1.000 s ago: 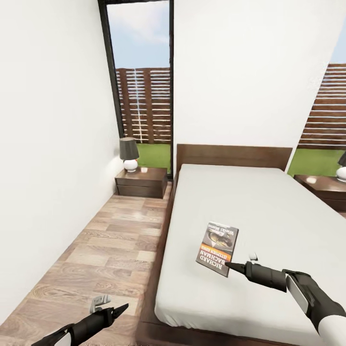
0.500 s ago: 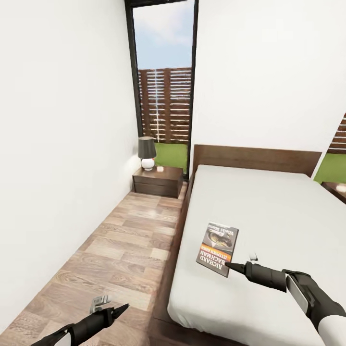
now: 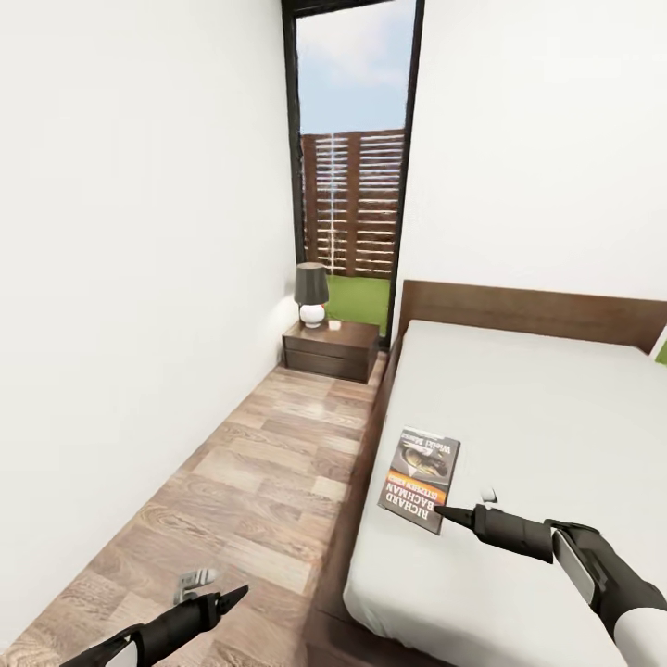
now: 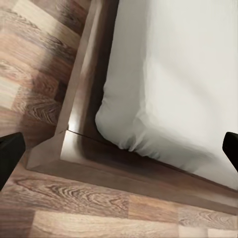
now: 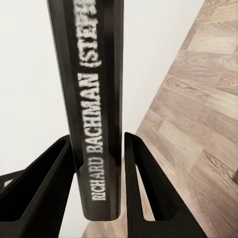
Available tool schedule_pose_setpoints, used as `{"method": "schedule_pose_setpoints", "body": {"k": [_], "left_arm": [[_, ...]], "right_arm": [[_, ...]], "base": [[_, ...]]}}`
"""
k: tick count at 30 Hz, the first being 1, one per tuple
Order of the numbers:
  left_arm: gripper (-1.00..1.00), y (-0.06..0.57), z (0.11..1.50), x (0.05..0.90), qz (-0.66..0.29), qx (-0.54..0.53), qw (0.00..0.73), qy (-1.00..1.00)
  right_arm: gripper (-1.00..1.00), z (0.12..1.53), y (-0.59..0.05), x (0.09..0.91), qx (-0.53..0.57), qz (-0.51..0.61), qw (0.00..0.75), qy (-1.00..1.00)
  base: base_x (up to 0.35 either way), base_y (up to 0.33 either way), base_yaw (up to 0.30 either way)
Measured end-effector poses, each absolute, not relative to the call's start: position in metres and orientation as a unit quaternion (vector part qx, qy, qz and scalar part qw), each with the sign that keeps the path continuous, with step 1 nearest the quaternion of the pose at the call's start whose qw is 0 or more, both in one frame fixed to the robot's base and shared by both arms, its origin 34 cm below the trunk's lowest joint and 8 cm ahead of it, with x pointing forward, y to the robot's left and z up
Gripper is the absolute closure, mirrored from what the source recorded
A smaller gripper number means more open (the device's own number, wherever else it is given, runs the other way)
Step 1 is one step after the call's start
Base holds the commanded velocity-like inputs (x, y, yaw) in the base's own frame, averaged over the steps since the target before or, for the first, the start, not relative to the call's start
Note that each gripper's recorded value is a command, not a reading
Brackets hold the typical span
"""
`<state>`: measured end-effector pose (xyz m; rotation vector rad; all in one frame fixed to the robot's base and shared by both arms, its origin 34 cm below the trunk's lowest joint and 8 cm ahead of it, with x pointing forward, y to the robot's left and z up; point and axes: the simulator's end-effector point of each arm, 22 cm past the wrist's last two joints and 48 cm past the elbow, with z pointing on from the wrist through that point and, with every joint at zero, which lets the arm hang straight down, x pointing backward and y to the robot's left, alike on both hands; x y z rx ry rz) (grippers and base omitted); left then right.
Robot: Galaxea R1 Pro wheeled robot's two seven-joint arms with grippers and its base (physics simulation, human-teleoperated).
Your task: In the bedroom, move the book from the bed onto either nightstand, and place the two sandals side by side next to the bed.
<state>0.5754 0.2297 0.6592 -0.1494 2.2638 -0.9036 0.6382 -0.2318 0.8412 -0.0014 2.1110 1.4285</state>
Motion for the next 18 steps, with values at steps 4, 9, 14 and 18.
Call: {"method": "schedule_pose_setpoints", "body": {"k": [4, 9, 14, 18], "left_arm": [[-1.00, 0.2234, 0.6594, 0.5752, -0.352, -0.057, 0.342, 0.870], [-1.00, 0.2207, 0.6594, 0.5751, -0.354, -0.057, 0.341, 0.869], [-1.00, 0.2197, 0.6593, 0.5750, -0.354, -0.057, 0.341, 0.869], [-1.00, 0.2195, 0.6592, 0.5748, -0.354, -0.057, 0.341, 0.869]], "right_arm": [[1.00, 0.8409, -0.2310, 0.6381, -0.001, 0.536, 0.292, 0.792], [1.00, 0.8401, -0.2310, 0.6384, -0.001, 0.534, 0.292, 0.793], [1.00, 0.8402, -0.2303, 0.6384, -0.001, 0.535, 0.292, 0.793], [1.00, 0.8403, -0.2301, 0.6383, -0.001, 0.535, 0.292, 0.793]], "base": [[0.000, 0.000, 0.201], [0.000, 0.000, 0.203], [0.000, 0.000, 0.214], [0.000, 0.000, 0.224]]}}
